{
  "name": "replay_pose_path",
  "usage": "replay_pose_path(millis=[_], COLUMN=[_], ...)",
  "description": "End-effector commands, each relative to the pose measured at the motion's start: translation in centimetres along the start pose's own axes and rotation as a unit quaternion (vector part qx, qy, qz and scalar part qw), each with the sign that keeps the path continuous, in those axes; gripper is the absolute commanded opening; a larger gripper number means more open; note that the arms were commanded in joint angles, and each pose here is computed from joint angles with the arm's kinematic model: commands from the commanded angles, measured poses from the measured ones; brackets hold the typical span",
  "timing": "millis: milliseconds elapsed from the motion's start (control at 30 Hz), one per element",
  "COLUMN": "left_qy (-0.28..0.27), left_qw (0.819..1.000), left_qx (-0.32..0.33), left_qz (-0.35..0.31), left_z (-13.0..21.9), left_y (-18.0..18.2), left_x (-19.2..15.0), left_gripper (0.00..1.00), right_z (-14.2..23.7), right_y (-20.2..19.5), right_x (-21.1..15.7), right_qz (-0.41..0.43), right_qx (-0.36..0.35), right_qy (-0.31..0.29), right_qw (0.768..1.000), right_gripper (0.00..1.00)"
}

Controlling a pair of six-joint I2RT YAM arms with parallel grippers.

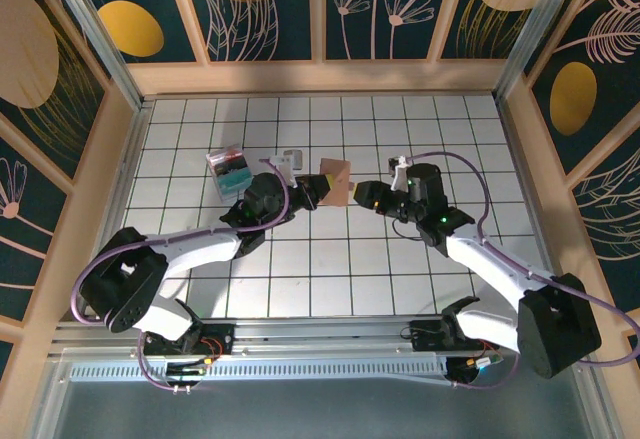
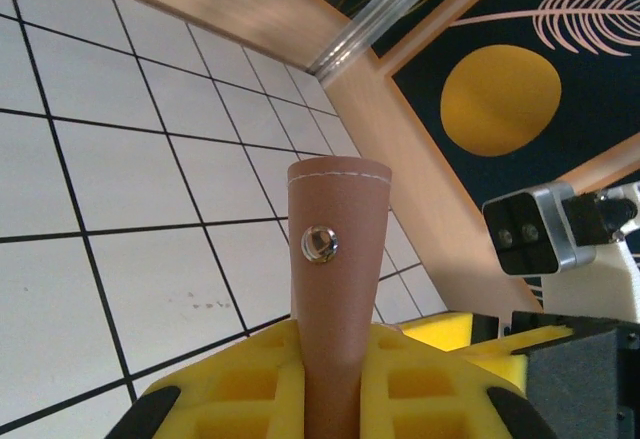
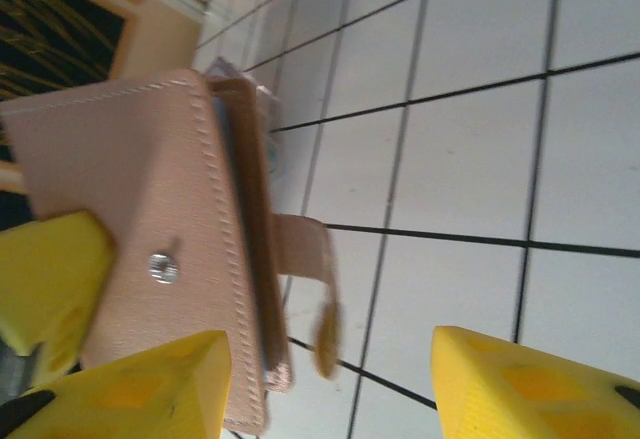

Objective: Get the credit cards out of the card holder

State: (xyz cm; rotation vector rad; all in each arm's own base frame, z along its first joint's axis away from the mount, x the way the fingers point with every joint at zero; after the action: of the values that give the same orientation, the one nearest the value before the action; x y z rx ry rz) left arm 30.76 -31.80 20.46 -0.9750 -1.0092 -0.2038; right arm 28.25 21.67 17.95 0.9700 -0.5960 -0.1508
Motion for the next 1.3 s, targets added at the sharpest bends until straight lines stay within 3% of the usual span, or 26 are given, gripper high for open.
replay_pose_path(millis=[0,400,667,800,933,1100,1267], left_qy=[-0.017,-0.028,-0.027,-0.021,-0.017,-0.004,0.016], left_qw=[0.998,0.991,0.983,0.978,0.98,0.985,0.99], left_qx=[-0.056,-0.133,-0.182,-0.204,-0.196,-0.171,-0.137], left_qz=[-0.017,-0.012,0.014,0.025,0.031,0.023,0.009], left_z=[0.6,1.5,1.7,1.4,1.1,1.1,1.4], left_y=[-2.6,-5.9,-7.3,-7.9,-7.5,-6.8,-5.6], left_x=[1.6,3.1,3.1,3.0,2.8,2.2,1.1], left_gripper=[0.0,0.0,0.0,0.0,0.0,0.23,0.5], right_z=[0.7,1.6,3.7,4.3,4.6,4.8,5.0], right_y=[3.0,4.0,6.9,7.5,7.6,7.4,7.3], right_x=[0.1,-0.2,-1.2,-1.3,-1.2,-1.0,-0.3], right_qz=[0.041,0.039,0.07,0.078,0.08,0.081,0.081], right_qx=[0.085,0.148,0.245,0.256,0.255,0.237,0.218], right_qy=[0.006,0.012,0.02,0.02,0.014,0.003,-0.014], right_qw=[0.996,0.988,0.967,0.963,0.963,0.968,0.972], right_gripper=[0.55,0.58,0.52,0.42,0.23,0.01,0.0])
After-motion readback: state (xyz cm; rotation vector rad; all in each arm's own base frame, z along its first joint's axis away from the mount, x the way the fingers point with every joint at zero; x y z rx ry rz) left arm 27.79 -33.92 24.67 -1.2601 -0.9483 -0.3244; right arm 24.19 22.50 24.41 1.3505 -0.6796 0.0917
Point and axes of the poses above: each hand's point on the last joint's axis, 136 mm out from that joint toward the fingers, its own z axis back along the fingers, its own y axis along the line the jaws close on, x = y × z, the point moved 1 cm from there along z, back along the fingers, and after that the axes turned 10 degrees about -z, right-handed, at the moved point
